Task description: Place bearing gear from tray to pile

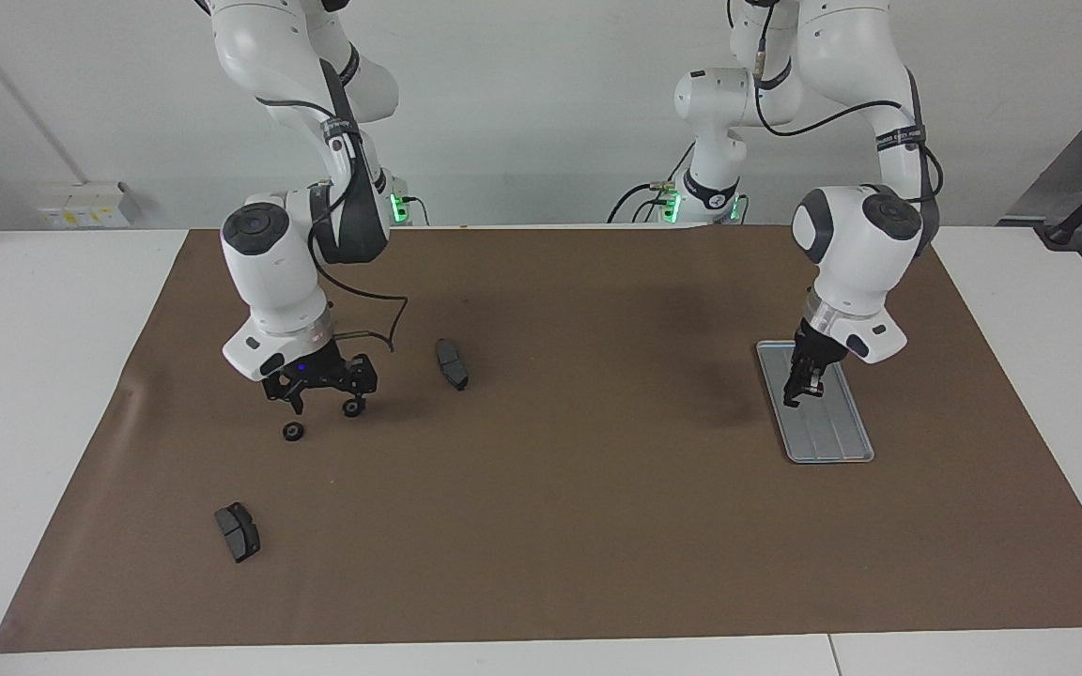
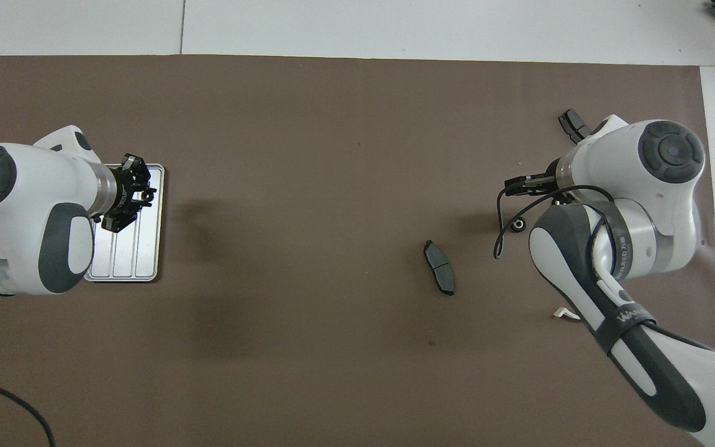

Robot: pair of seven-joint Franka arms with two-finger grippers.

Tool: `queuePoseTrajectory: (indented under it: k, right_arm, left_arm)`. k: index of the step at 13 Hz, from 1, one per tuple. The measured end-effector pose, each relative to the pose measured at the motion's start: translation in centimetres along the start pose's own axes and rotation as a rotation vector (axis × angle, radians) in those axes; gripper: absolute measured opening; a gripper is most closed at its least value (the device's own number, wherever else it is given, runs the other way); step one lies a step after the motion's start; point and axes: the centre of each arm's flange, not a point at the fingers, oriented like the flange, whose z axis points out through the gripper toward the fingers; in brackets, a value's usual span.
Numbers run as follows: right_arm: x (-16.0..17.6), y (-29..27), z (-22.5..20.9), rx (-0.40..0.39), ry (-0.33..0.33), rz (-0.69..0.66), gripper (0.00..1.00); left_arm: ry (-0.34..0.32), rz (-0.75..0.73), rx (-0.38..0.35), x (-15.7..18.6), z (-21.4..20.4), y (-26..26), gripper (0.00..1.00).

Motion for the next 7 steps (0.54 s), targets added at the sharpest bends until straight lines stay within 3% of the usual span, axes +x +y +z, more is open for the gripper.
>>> queuePoseTrajectory:
  k: [4,7]
  right_arm:
    - [1.4,0.4,-4.0,-0.003,0.007,0.008,1.00]
    - [2.0,0.0,-5.4,-0.001,0.020,0.006,1.00]
  left_arm:
    - [0.025,0.315,-0.030,-14.6,-0.9,4.7,0.25]
    - [0.017,0.596,-0.031,-23.7,-1.3,6.2,0.25]
